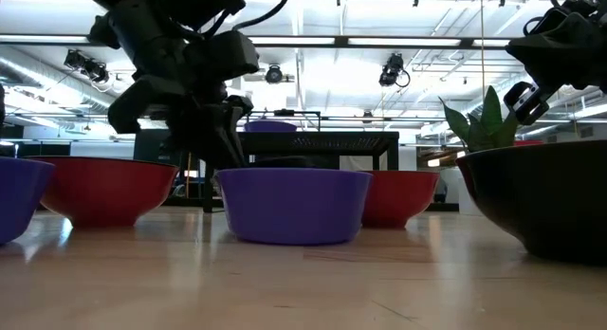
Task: Pick & Place Mini bowls
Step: Put the top left orange bowl on the shelf
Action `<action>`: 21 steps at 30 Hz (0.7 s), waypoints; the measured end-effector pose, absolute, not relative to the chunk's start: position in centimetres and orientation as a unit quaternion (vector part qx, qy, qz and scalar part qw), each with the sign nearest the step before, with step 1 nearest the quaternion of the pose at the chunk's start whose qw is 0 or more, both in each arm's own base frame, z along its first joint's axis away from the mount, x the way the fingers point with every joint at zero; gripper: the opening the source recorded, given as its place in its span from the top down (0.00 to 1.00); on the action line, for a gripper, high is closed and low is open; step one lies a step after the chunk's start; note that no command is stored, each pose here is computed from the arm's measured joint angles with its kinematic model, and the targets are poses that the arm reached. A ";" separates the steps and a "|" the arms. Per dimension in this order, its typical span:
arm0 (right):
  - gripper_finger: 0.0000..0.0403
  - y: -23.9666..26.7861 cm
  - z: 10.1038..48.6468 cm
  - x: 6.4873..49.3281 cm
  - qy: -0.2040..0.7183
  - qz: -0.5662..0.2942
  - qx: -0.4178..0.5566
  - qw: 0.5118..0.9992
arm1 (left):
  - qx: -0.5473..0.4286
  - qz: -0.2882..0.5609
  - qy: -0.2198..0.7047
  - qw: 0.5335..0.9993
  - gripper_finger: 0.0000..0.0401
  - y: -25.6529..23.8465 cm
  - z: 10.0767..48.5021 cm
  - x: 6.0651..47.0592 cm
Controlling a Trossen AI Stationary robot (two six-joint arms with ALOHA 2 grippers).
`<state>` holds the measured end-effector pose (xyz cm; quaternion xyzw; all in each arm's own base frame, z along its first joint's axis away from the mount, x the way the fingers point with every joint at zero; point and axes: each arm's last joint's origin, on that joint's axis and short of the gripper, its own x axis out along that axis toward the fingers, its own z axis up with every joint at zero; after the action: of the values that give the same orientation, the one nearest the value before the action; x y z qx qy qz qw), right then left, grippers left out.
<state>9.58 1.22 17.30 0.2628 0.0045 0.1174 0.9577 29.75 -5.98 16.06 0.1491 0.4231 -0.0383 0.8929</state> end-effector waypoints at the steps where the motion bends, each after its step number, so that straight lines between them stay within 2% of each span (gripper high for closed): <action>1: 0.95 1.2 17.3 9.6 0.005 0.118 0.263 0.958 | 0.148 -0.038 0.420 0.895 0.97 -6.0 16.2 29.8; 10: 0.95 1.2 17.3 9.6 0.004 0.117 0.263 0.958 | 0.174 -0.065 0.395 0.900 0.98 -7.4 17.3 30.3; 18: 0.95 1.2 17.3 9.6 0.003 0.118 0.263 0.958 | 0.212 -0.048 0.426 0.878 0.98 -8.5 23.6 31.7; 21: 0.95 1.2 17.3 9.6 0.003 0.118 0.263 0.958 | 0.241 -0.030 0.408 0.880 0.98 -8.6 26.7 32.4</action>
<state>9.58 1.22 17.32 0.2627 0.0034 0.1178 0.9576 32.41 -8.55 26.69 0.2412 0.4075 -0.0297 0.8803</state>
